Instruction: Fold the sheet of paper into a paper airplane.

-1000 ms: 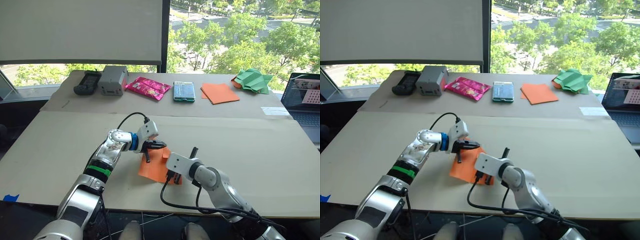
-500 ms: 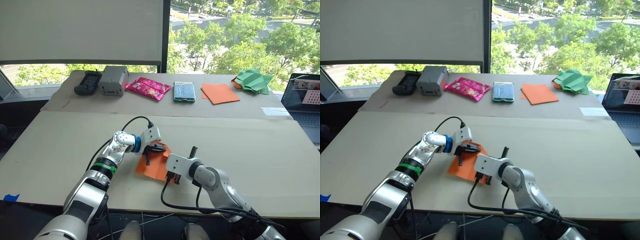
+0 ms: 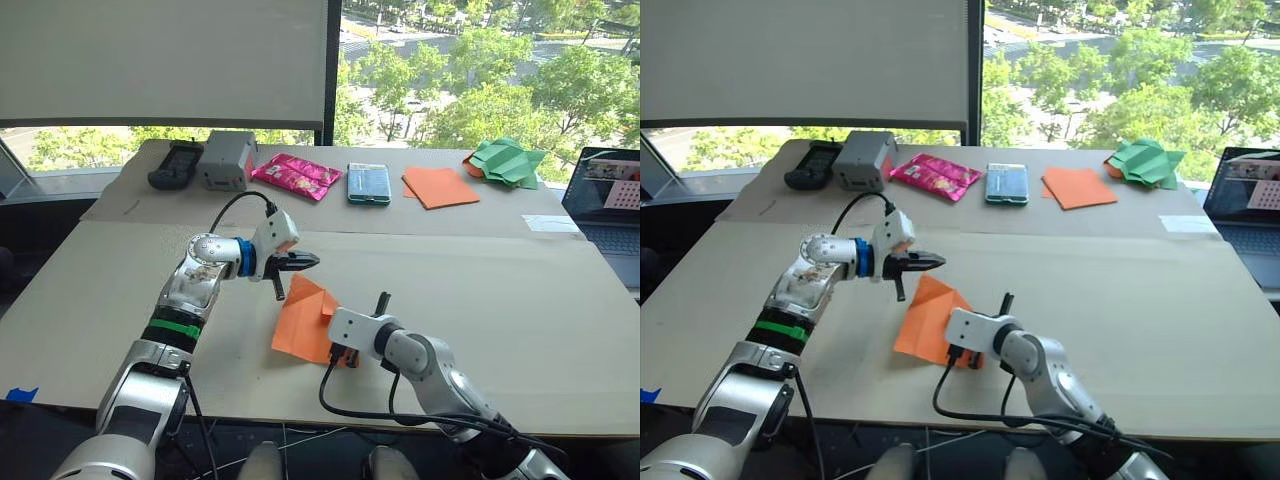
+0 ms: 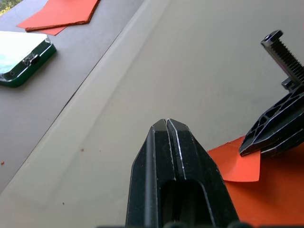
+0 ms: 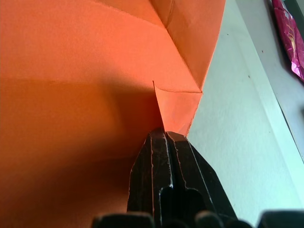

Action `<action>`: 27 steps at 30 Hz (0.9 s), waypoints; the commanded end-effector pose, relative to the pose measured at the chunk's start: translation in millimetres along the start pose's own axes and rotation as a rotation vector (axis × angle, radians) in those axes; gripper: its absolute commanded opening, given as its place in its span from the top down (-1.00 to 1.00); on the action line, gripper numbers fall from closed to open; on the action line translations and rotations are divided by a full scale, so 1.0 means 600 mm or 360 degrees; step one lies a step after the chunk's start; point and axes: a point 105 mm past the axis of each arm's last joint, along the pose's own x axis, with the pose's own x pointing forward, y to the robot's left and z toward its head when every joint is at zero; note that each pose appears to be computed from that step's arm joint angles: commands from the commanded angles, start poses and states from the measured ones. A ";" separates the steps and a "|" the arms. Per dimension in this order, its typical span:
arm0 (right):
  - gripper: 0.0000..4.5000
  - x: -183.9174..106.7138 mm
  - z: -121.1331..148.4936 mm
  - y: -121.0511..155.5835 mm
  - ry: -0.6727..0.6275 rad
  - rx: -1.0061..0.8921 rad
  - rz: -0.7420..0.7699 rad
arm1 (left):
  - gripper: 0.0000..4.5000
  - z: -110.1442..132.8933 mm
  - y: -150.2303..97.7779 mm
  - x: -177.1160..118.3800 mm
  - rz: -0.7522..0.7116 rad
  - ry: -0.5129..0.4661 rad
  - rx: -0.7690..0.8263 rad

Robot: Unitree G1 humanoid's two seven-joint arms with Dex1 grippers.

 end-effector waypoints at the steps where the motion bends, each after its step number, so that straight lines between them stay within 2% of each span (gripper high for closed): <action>1: 0.99 0.002 0.008 0.001 -0.0031 -0.0031 0.0013 | 1.00 0.018 -0.016 0.013 -0.0056 -0.0042 0.0027; 6: 0.99 0.002 0.009 0.002 -0.0032 -0.0038 0.0012 | 1.00 -0.030 -0.045 0.051 -0.0116 0.0040 -0.0080; 11: 0.99 0.000 0.009 0.001 -0.0033 -0.0049 0.0011 | 1.00 -0.070 -0.044 0.073 -0.0087 0.0133 -0.0150; 18: 0.99 0.000 0.013 0.001 -0.0043 -0.0059 0.0009 | 1.00 -0.104 -0.032 0.071 -0.0045 0.0213 -0.0185; 27: 0.99 -0.001 0.014 0.002 -0.0044 -0.0061 0.0004 | 1.00 -0.138 -0.038 0.072 -0.0044 0.0318 -0.0173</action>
